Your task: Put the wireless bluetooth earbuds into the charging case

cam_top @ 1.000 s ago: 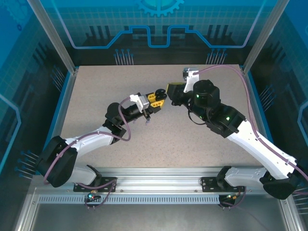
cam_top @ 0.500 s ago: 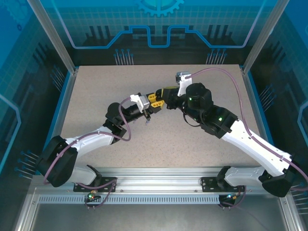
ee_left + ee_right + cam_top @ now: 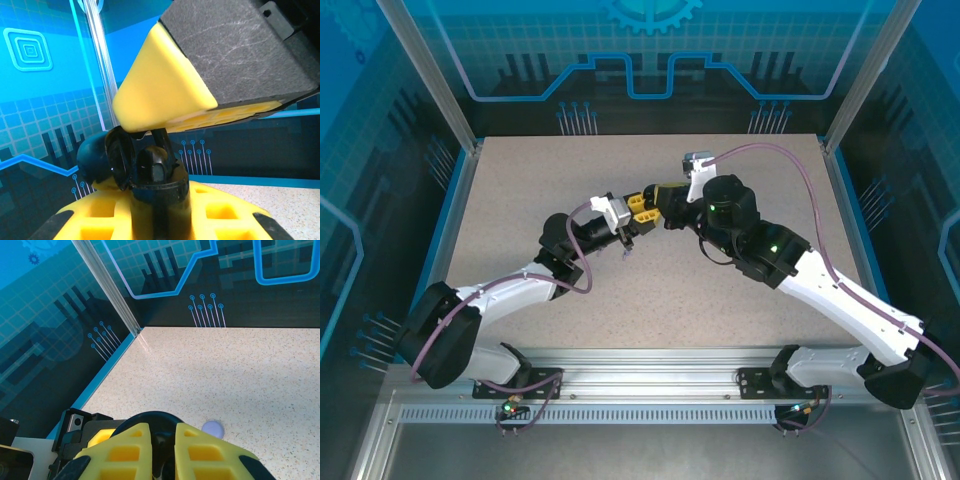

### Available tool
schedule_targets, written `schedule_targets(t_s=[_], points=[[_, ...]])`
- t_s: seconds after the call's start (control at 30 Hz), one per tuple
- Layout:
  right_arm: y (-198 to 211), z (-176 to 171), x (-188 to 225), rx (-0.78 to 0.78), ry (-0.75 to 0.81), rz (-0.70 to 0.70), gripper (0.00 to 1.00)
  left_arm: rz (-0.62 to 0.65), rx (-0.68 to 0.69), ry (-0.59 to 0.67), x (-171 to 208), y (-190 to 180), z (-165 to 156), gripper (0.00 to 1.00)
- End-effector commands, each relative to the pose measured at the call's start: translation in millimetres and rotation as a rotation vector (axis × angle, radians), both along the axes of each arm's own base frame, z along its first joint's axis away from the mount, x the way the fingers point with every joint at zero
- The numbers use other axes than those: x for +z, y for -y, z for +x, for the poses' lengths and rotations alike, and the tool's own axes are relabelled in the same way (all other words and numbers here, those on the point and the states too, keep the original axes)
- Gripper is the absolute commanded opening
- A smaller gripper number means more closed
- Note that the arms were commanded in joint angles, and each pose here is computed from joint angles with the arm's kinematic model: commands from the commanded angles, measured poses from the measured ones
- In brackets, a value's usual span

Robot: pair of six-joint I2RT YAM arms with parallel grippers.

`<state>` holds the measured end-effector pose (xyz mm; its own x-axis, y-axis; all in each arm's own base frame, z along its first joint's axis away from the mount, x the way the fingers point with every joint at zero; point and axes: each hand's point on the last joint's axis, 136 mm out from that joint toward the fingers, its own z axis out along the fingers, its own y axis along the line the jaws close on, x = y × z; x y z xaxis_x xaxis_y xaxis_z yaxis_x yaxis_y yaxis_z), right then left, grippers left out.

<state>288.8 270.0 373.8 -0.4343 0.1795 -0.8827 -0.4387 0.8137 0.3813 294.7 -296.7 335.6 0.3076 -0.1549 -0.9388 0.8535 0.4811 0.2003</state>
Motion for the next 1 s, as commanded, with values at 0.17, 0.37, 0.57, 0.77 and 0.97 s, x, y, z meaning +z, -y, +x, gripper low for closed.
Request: schedule_targets(t_s=[0.17, 0.37, 0.57, 0.77, 0.97], points=[[-21.2, -7.9, -13.2, 0.082, -0.009, -0.039, 0.11, -0.039, -0.015, 0.080, 24.6, 4.1, -6.3, 0.00], [-31.9, -13.6, -24.8, 0.108, -0.019, -0.108, 0.12, -0.039, -0.019, 0.080, 24.7, 5.8, -6.5, 0.00], [-18.6, -9.7, -3.8, 0.041, 0.015, -0.067, 0.40, -0.036, -0.018, 0.075, 23.5, 6.0, -6.4, 0.00], [10.4, -16.9, 52.1, -0.015, 0.113, 0.039, 0.57, -0.032, -0.020, 0.064, 19.7, 6.2, -6.4, 0.00], [34.0, -17.5, 76.5, -0.058, 0.129, 0.062, 0.63, -0.025, -0.020, 0.056, 15.2, 5.5, -7.9, 0.00]])
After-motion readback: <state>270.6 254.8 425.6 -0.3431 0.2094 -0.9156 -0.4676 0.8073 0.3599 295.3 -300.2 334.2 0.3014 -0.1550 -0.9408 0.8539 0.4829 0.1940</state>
